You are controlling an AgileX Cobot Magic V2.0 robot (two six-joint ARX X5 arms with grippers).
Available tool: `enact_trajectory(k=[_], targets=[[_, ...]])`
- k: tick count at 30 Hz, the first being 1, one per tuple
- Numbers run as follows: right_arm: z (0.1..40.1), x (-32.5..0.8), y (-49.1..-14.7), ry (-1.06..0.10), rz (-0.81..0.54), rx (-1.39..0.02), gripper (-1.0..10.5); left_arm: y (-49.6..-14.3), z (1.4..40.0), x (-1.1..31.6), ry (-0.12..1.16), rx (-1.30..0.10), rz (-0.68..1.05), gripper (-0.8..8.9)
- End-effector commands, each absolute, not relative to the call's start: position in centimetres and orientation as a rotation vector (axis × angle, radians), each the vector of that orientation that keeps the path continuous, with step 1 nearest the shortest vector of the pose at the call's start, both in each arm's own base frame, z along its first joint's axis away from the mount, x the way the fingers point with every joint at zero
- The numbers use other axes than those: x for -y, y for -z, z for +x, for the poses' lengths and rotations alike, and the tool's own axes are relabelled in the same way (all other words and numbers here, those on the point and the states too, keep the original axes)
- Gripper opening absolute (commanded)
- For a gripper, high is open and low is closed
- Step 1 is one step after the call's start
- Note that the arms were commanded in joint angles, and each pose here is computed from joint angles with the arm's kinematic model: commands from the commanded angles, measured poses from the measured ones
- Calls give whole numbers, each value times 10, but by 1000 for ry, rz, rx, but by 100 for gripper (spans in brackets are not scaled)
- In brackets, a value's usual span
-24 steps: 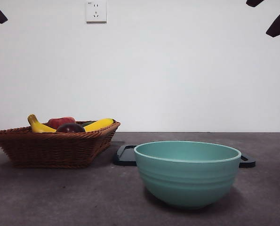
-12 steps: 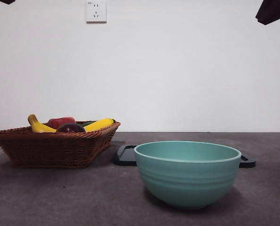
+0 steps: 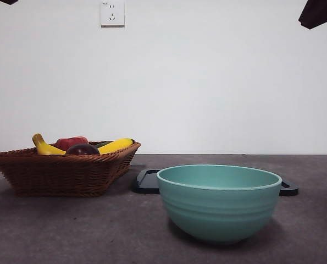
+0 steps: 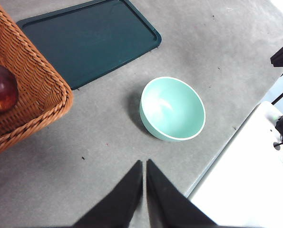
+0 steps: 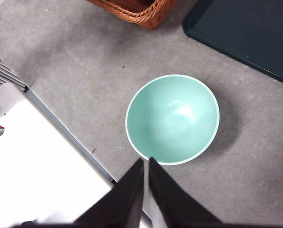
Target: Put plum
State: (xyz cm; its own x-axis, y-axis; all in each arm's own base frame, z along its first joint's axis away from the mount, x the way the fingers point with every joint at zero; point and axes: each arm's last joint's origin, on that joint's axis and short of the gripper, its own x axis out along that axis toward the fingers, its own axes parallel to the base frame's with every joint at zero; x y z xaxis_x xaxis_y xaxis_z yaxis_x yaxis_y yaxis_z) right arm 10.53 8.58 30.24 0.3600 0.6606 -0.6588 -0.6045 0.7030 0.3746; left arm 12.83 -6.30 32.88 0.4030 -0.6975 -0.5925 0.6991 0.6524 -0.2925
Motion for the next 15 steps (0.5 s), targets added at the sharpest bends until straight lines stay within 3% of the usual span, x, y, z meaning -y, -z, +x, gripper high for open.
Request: enact_trajectory(k=[1,10,15], targets=[[106,-87,-308,-832,62,-859,5,-334,129,64,896,-720,9,9],[106,-87,-308,-832,62,-859,5,-335,129,64,896,-719,10,9],[106,-87,-308,-832,62,-859,5,-353,129,55,806,-475,66,9]])
